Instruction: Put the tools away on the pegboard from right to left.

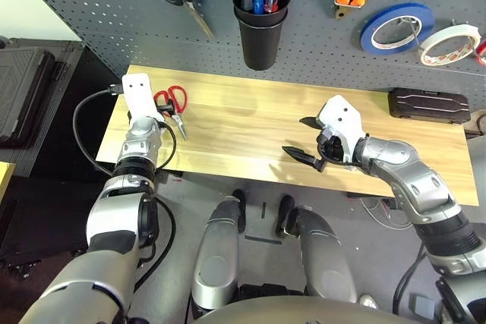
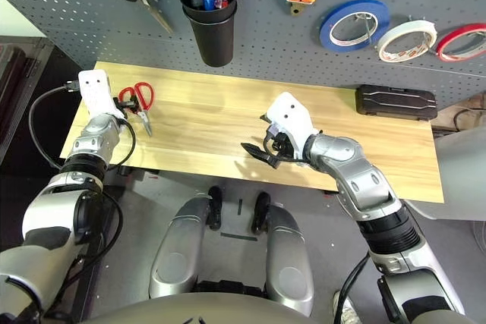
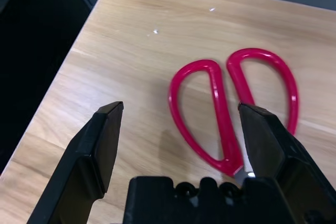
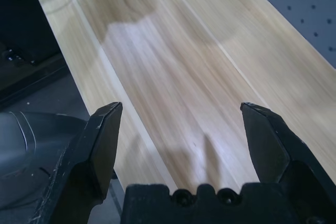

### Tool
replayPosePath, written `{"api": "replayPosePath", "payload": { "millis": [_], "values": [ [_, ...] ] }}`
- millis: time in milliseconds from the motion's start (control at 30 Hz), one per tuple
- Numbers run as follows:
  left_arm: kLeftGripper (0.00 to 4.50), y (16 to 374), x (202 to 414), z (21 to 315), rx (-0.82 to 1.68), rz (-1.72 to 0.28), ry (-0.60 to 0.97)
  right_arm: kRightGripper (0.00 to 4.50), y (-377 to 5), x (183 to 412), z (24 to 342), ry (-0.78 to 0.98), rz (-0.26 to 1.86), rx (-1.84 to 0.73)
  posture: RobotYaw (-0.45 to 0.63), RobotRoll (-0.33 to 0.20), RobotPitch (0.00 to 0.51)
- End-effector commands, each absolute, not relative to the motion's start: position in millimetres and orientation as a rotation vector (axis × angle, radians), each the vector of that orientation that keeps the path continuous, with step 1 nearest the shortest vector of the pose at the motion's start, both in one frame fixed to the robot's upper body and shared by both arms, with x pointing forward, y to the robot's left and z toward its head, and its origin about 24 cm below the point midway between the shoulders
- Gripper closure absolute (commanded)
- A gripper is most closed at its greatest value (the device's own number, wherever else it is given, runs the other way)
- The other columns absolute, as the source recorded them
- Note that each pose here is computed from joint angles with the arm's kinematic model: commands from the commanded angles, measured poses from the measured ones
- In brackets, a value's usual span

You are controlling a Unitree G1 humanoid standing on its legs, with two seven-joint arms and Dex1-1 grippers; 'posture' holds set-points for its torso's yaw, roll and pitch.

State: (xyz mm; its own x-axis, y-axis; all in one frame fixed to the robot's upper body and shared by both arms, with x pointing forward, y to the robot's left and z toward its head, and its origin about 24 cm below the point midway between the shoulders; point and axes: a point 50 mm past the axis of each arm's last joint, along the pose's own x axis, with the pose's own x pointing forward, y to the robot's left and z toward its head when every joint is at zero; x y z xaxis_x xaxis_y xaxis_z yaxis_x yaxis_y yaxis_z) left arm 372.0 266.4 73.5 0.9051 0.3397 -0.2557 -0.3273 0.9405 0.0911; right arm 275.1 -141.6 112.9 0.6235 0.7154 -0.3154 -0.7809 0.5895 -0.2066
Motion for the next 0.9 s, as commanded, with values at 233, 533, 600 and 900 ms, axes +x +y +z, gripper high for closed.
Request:
{"api": "replayPosePath", "payload": {
  "millis": [233, 533, 600, 900],
  "values": [
    [0.02, 276, 365, 60, 0.049, 0.445, 0.341, 0.0, -144, 271, 113, 0.227, 0.861, -0.33, 0.1, 0.0, 0.392],
    [0.02, 279, 359, 50, 0.114, 0.503, 0.42, 0.0, -144, 272, 117, 0.221, 0.854, -0.331, 0.09, 0.0, 0.393],
    [0.02, 276, 359, 48, 0.106, 0.488, 0.434, 0.0, -145, 271, 118, 0.222, 0.852, -0.331, 0.08, 0.0, 0.394],
    [0.59, 269, 358, 41, 0.121, 0.426, 0.477, 0.0, -147, 270, 119, 0.224, 0.843, -0.336, 0.07, 0.0, 0.389]
  ]
}}
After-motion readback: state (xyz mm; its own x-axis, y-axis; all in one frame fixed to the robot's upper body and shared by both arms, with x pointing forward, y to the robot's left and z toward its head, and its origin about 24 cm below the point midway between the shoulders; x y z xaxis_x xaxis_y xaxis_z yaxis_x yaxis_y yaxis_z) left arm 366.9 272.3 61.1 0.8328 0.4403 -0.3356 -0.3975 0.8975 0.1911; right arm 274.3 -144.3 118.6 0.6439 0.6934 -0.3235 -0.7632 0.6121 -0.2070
